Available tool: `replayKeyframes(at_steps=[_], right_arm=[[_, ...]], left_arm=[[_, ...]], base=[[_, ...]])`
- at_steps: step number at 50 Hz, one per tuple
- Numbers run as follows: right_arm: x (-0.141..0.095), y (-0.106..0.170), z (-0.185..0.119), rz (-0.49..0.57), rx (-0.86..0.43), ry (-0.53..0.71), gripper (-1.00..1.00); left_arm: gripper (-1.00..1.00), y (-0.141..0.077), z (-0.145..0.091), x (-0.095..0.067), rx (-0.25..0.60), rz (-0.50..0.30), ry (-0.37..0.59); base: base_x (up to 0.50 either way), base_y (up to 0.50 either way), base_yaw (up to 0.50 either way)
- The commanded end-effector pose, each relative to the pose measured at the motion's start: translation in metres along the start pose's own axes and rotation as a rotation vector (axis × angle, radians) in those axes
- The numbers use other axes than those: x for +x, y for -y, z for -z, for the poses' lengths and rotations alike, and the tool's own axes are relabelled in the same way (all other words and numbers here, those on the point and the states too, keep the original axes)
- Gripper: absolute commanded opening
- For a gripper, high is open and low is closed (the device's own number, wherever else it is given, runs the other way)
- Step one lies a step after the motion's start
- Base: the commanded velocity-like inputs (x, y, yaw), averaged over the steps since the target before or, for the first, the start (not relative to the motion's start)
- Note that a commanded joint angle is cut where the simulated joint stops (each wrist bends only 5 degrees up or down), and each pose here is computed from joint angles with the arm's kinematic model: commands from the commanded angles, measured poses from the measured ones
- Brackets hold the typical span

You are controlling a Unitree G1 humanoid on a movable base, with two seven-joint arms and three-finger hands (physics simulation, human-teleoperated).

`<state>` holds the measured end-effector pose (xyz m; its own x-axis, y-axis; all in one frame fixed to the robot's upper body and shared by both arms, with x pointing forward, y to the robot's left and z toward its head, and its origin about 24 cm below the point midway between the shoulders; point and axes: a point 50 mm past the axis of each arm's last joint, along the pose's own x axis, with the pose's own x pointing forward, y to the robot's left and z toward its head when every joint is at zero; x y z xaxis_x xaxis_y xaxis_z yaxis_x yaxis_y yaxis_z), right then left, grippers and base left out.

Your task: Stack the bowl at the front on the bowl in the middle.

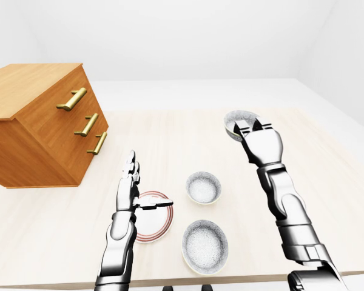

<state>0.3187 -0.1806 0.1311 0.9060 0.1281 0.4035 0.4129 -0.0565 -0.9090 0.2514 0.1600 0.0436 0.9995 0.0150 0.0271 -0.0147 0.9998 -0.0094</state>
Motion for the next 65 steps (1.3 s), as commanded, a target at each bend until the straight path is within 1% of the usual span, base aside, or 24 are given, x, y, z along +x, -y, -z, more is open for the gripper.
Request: replayKeyframes(at_steps=[1,9,19,23,28,38,42,45,51,65], right_arm=[[-0.002,0.048,-0.015,0.115,0.074,0.023,-1.00],[-0.006,0.060,-0.032,0.137,0.112,0.059,-1.00],[-0.017,0.057,-0.054,0.164,0.126,0.097,-1.00],[-0.026,0.051,-0.066,0.175,0.120,0.117,-1.00],[-0.034,0.046,-0.073,0.177,0.119,0.128,-1.00],[-0.044,0.037,-0.083,0.158,0.117,0.152,-1.00],[-0.052,0.030,-0.090,0.142,0.119,0.169,-1.00],[-0.054,0.024,-0.091,0.129,0.119,0.176,-1.00],[-0.058,0.014,-0.096,0.107,0.111,0.194,-1.00],[-0.064,0.011,-0.100,0.099,0.109,0.211,-1.00]], left_arm=[[1.00,-0.001,0.001,0.000,-0.001,-0.001,0.000],[1.00,-0.001,0.001,0.000,-0.002,-0.001,0.000],[1.00,-0.001,0.000,0.000,-0.004,0.000,0.000],[1.00,-0.001,0.001,0.001,-0.004,0.000,0.001],[1.00,-0.001,0.000,0.001,-0.005,-0.001,0.001],[1.00,-0.001,-0.001,0.000,-0.005,-0.001,0.001],[1.00,-0.001,-0.001,0.000,-0.005,-0.001,0.002],[1.00,-0.002,0.001,0.001,-0.006,-0.001,0.002],[1.00,-0.001,0.000,0.001,-0.007,-0.001,0.002],[1.00,-0.001,-0.001,0.000,-0.007,-0.002,0.003]], base=[[0.00,0.00,0.00],[0.00,0.00,0.00],[0.00,0.00,0.00],[0.00,0.00,0.00],[0.00,0.00,0.00],[0.00,0.00,0.00],[0.00,0.00,0.00],[0.00,0.00,0.00],[0.00,0.00,0.00],[0.00,0.00,0.00]])
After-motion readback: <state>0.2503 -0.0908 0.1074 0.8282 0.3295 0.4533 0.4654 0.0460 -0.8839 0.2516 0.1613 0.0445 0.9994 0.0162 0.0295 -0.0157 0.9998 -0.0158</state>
